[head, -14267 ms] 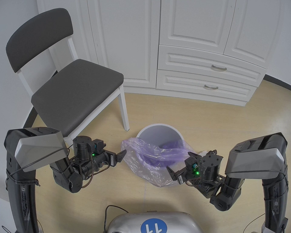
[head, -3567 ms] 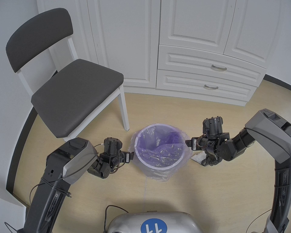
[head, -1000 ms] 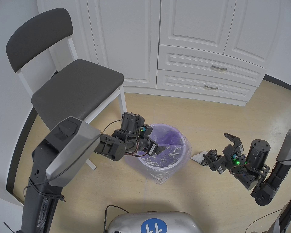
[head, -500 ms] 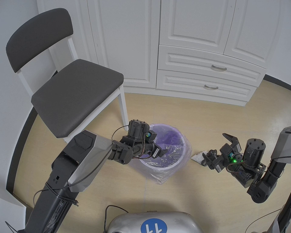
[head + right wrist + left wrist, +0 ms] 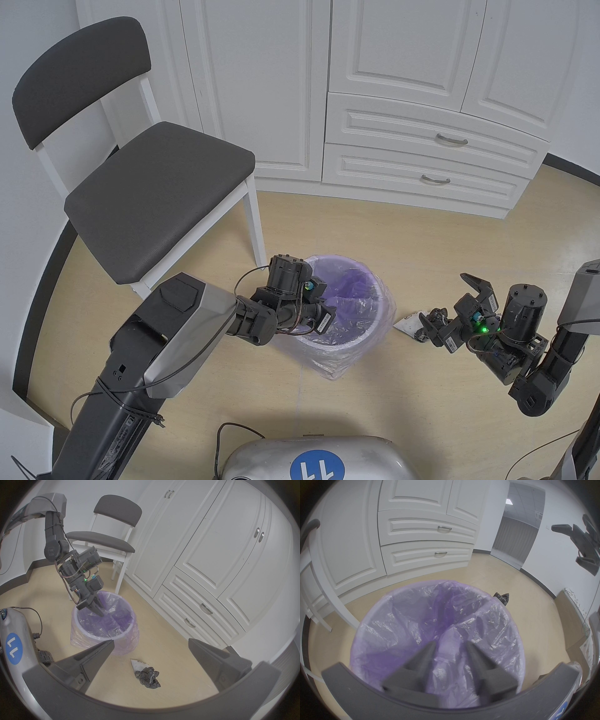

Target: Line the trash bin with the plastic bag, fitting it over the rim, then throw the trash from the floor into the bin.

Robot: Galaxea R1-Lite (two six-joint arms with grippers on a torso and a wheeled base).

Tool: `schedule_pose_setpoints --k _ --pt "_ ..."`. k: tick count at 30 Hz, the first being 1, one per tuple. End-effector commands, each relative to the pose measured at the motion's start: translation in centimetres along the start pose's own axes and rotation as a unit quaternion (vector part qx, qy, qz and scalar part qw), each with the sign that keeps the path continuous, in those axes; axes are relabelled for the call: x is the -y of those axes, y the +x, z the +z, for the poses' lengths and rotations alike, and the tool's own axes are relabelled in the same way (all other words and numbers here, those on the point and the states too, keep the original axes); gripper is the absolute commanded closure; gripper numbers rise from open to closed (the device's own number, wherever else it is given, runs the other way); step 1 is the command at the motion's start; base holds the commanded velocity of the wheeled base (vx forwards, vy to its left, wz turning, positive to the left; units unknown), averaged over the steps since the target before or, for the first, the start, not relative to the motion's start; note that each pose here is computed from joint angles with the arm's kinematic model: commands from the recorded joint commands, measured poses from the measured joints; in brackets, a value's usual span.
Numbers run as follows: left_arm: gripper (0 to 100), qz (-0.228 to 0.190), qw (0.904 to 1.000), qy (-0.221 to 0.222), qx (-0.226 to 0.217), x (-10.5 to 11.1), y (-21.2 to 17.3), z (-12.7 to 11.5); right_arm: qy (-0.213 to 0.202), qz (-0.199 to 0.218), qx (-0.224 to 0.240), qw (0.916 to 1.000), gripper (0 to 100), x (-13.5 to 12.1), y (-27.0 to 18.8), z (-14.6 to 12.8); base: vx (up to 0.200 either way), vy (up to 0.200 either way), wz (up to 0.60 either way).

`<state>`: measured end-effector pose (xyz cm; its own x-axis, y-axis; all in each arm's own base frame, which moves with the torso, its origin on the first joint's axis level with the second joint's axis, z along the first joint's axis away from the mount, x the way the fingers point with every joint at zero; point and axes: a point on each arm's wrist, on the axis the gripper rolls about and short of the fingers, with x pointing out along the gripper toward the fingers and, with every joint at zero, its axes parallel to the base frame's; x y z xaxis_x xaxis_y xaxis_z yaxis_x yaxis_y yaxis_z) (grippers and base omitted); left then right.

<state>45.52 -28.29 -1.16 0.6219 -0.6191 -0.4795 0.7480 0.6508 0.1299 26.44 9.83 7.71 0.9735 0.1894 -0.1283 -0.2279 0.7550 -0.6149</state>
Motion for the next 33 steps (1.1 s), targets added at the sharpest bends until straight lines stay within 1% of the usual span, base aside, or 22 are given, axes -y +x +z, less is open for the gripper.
schedule_pose_setpoints --k 1,5,6,10,13,14,17,18,19,20,22,23,25,33 --pt "100 -0.001 1.0000 0.000 -0.005 0.2 -1.4 0.4 0.002 -0.006 0.006 1.0000 0 0.1 0.0 0.1 0.000 0.000 0.00" --pt "100 0.000 1.0000 -0.001 -0.002 0.4 -2.7 0.3 0.001 -0.005 0.006 1.0000 0 0.1 0.0 0.1 0.000 0.000 0.00" --pt "100 0.004 0.9999 0.000 0.013 0.7 -3.4 0.0 0.001 -0.005 0.006 1.0000 0 0.1 0.0 0.1 0.000 0.000 0.00" --pt "100 0.010 0.9993 0.005 0.035 1.0 -4.6 -0.2 0.001 -0.004 0.005 1.0000 0 0.0 0.1 0.1 0.000 0.000 0.00" --pt "100 0.008 0.9990 0.007 0.042 1.8 -5.9 -0.9 0.001 -0.003 0.004 1.0000 0 0.0 0.1 0.0 0.000 0.000 0.00" --pt "100 0.007 0.9990 0.007 0.043 1.9 -5.9 -0.9 0.001 -0.002 0.003 1.0000 0 -0.1 0.1 0.0 0.000 0.000 0.00" --pt "100 0.002 0.9984 0.000 0.056 3.2 -6.7 -1.5 -0.001 0.003 -0.001 1.0000 0 -0.4 0.2 -0.3 0.000 0.000 0.00" --pt "100 0.002 0.9984 0.000 0.056 3.2 -6.7 -1.5 -0.001 0.003 -0.001 1.0000 0 -0.4 0.2 -0.3 0.000 0.000 0.00" --pt "100 -0.003 0.9977 -0.006 0.067 4.2 -6.8 -1.9 -0.001 0.004 -0.003 1.0000 0 -0.5 0.3 -0.4 0.000 0.000 0.00" --pt "100 -0.006 0.9974 -0.008 0.071 4.5 -6.8 -2.0 -0.002 0.005 -0.004 1.0000 0 -0.6 0.3 -0.4 0.000 0.000 0.00" --pt "100 -0.006 0.9974 -0.008 0.071 4.5 -6.8 -2.0 -0.002 0.005 -0.004 1.0000 0 -0.6 0.3 -0.4 0.000 0.000 0.00" --pt "100 -0.016 0.9969 -0.008 0.076 5.8 -6.9 -2.6 -0.002 0.006 -0.007 1.0000 0 -0.7 0.6 -0.6 0.000 0.000 0.00" --pt "100 -0.022 0.9970 -0.006 0.074 6.4 -6.9 -3.1 -0.002 0.006 -0.008 1.0000 0 -0.7 0.8 -0.7 0.000 0.000 0.00" --pt "100 -0.034 0.9982 -0.014 0.048 7.6 -6.4 -5.3 -0.002 0.007 -0.011 0.9999 0 -0.8 0.9 -0.8 0.000 0.000 0.00"
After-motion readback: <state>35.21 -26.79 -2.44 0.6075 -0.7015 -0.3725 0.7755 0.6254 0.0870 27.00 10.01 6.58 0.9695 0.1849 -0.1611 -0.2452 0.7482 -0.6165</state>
